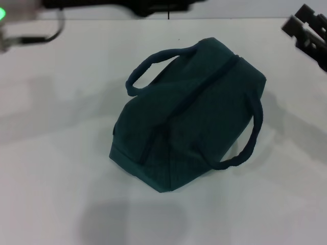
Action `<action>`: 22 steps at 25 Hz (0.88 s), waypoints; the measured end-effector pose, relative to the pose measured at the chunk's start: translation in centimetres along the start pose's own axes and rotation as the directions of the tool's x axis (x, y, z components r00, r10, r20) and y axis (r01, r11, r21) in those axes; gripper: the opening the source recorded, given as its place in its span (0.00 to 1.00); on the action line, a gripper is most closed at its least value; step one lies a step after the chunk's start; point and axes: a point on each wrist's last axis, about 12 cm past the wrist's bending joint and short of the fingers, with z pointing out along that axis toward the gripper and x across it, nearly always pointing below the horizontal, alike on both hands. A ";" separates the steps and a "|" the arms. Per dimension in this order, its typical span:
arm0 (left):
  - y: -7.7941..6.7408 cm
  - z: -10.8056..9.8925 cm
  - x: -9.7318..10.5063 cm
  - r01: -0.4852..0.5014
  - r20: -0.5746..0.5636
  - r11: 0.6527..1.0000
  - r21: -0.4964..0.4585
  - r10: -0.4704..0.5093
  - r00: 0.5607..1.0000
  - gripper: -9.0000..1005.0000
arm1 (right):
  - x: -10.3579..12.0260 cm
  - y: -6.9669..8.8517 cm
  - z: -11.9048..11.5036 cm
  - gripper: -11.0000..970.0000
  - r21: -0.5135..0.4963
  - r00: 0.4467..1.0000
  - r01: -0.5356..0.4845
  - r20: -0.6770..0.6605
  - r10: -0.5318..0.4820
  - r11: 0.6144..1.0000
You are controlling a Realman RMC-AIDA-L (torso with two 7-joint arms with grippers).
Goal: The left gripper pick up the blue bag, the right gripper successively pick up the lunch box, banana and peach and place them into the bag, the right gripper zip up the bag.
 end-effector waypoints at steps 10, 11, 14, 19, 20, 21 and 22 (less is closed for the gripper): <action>-0.9 -7.3 11.0 -0.009 -0.012 1.000 0.026 0.009 1.000 0.80 | -0.6 3.3 -4.1 0.90 -0.405 0.966 0.137 -0.146 -0.212 0.904; -1.1 -7.6 12.1 0.001 -0.024 1.000 0.022 -0.001 1.000 0.82 | -0.2 3.6 -4.4 0.90 -0.419 0.961 0.137 -0.166 -0.224 0.898; -1.8 -8.6 15.1 0.019 -0.049 1.000 0.001 -0.019 0.999 0.87 | 1.4 4.2 -5.0 0.90 -0.416 0.949 0.131 -0.210 -0.235 0.900; -2.5 -9.7 19.1 0.074 -0.061 0.997 -0.034 -0.076 0.995 0.89 | 4.0 4.6 -5.9 0.90 -0.347 0.929 0.117 -0.293 -0.226 0.930; -2.6 -9.8 19.6 0.077 -0.062 0.996 -0.039 -0.079 0.995 0.89 | 4.6 4.7 -6.0 0.90 -0.340 0.922 0.116 -0.313 -0.229 0.933; -2.8 -10.1 20.3 0.079 -0.065 0.996 -0.047 -0.082 0.994 0.89 | 5.0 4.7 -6.2 0.90 -0.333 0.916 0.115 -0.330 -0.230 0.936; -3.0 -10.2 20.9 0.083 -0.071 0.995 -0.052 -0.086 0.994 0.89 | 5.4 4.8 -6.3 0.90 -0.324 0.909 0.113 -0.347 -0.229 0.939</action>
